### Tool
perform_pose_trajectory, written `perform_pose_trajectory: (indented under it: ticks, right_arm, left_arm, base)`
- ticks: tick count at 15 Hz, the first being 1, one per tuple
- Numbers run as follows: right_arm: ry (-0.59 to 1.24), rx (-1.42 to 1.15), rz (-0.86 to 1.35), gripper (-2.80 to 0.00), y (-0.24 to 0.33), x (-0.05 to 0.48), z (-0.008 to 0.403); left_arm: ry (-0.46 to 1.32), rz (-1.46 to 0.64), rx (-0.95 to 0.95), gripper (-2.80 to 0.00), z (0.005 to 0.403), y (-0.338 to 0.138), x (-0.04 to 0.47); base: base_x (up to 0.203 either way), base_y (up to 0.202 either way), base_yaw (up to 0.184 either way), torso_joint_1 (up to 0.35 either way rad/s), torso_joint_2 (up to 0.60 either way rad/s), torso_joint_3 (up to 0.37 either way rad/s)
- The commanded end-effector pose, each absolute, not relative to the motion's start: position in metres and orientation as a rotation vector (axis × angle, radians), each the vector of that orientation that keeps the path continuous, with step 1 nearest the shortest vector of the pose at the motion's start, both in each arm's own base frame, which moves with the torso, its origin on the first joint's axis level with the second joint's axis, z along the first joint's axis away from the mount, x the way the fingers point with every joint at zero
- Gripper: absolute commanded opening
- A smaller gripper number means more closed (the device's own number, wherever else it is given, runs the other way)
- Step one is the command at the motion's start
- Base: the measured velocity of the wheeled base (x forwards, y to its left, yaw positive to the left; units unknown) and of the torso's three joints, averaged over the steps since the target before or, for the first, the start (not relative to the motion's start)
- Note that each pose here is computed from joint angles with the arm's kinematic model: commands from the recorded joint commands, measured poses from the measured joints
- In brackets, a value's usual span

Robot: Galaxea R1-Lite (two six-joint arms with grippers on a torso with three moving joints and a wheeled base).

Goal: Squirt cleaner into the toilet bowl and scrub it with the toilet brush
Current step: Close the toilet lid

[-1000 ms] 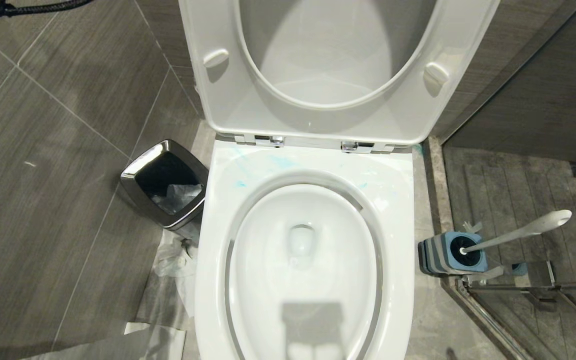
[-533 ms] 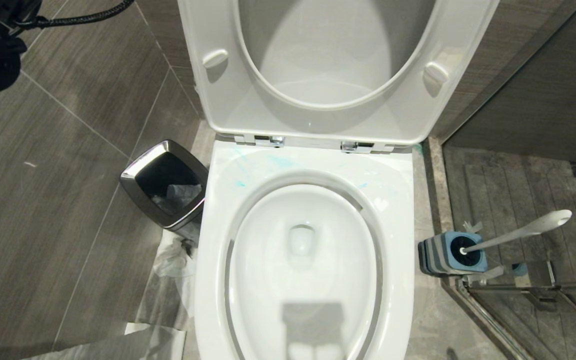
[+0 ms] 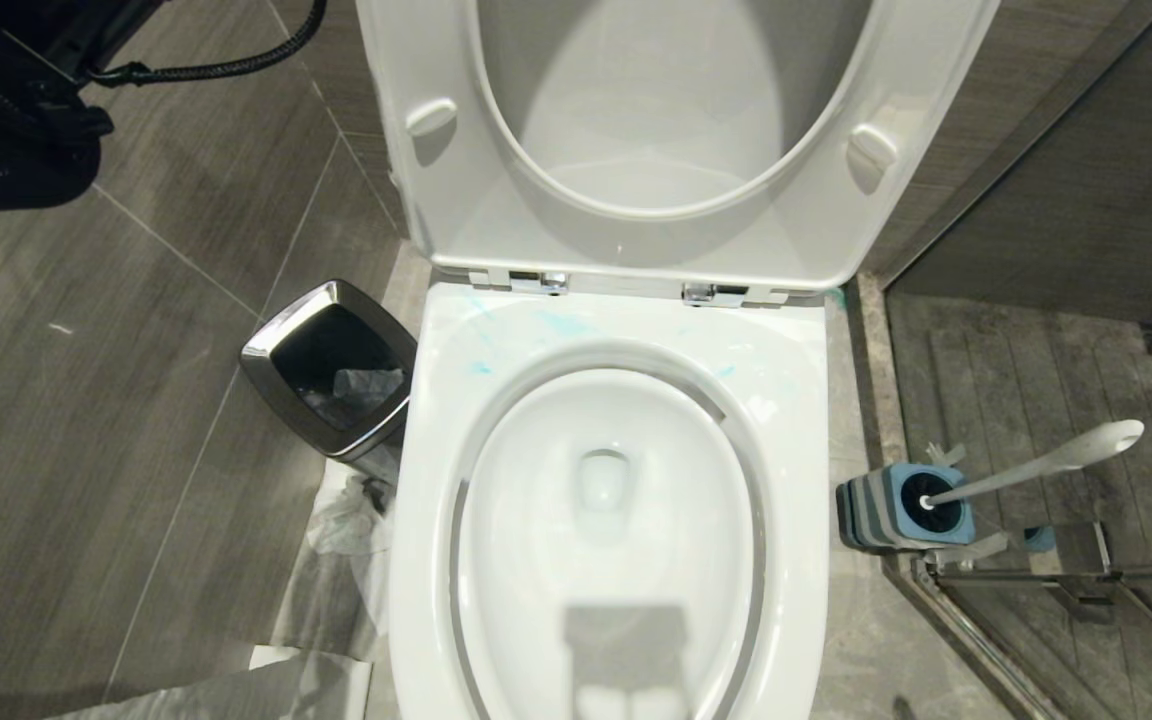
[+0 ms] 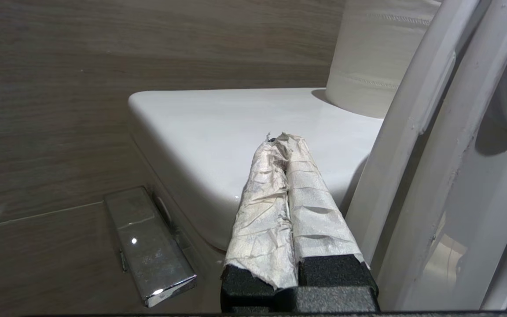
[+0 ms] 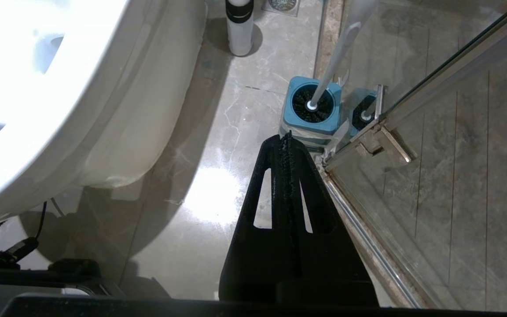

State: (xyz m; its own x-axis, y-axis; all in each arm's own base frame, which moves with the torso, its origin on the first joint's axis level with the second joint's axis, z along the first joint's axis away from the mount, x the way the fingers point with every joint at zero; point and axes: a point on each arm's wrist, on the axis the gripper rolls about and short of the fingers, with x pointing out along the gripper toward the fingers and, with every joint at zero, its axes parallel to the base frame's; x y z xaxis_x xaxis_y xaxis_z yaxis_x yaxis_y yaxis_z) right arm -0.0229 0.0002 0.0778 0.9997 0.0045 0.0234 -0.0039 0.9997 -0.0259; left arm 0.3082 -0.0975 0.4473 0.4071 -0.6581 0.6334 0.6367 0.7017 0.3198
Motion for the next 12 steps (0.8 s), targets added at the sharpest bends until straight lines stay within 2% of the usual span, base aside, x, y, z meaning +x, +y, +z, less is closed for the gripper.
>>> perform_pose_trajectory:
  ticks: [1, 8, 12]
  right_arm:
    - [-0.012, -0.026, 0.004, -2.8, 0.0, -0.022, 0.074]
    - [-0.012, -0.026, 0.004, -2.8, 0.0, -0.022, 0.074]
    - [-0.012, -0.026, 0.004, -2.8, 0.0, -0.022, 0.074]
  left_arm:
    - [-0.804, -0.818, 0.036, -2.8, 0.443, -0.1, 0.314]
    - [-0.813, -0.909, 0.006, -2.8, 0.444, -0.128, 0.302]
    - [-0.813, -0.924, -0.007, -2.8, 0.447, -0.13, 0.29]
  base:
    - [0.0, 0.0, 0.0, 0.0, 0.0, 0.0]
    - [0.0, 0.0, 0.0, 0.0, 0.0, 0.0]
    - [0.0, 0.0, 0.0, 0.0, 0.0, 0.0]
